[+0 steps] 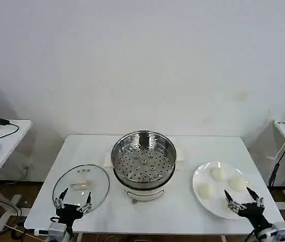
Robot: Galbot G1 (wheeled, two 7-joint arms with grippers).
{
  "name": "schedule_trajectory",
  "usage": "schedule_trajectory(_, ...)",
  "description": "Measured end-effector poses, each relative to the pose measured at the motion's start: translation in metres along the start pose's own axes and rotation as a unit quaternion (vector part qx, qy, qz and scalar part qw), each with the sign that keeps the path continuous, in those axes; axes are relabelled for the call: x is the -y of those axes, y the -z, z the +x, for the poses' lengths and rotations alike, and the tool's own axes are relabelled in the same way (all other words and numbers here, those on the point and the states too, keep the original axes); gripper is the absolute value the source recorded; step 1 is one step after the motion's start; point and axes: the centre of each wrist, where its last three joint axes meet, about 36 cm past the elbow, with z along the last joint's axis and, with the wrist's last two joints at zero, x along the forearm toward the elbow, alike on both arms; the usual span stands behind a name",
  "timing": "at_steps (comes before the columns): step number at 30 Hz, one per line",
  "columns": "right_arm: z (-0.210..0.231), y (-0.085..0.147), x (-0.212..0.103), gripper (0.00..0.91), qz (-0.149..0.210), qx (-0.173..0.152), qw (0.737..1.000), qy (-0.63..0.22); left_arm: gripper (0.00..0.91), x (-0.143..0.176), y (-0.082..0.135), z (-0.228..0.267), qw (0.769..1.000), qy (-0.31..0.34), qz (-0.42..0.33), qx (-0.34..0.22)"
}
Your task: Take steamed baozi put them in steamer then cover it.
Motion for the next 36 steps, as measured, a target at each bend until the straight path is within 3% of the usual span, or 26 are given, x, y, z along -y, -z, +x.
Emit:
schedule_trajectory(5, -0.022, 0.030, 0.027, 0.907, 0.068, -0.003, 0.998, 0.000, 0.907, 0.000, -0.001, 0.000, 1.000, 0.004, 0.002, 0.000)
schedule_trajectory(12, -0.060, 0.079, 0.057, 0.907, 0.191, -0.038, 0.979, 0.055, 0.907, -0.001, 0.002, 0.005, 1.000, 0.005, 0.001, 0.007)
schedule_trajectory(23, -0.112, 0.152, 0.077, 0.907, 0.392, -0.128, 0.895, 0.168, 0.907, 0.000, 0.011, 0.014, 1.000, 0.007, -0.002, 0.018)
schedule_trajectory(29, -0.148, 0.175, 0.075, 0.907, 0.458, -0.162, 0.844, 0.227, 0.907, 0.003, 0.020, 0.020, 1.000, -0.005, -0.003, 0.029)
schedule_trajectory(36, -0.195, 0.178, 0.074, 0.907, 0.495, -0.225, 0.787, 0.292, 0.907, 0.001, 0.024, 0.025, 0.999, -0.007, -0.004, 0.034)
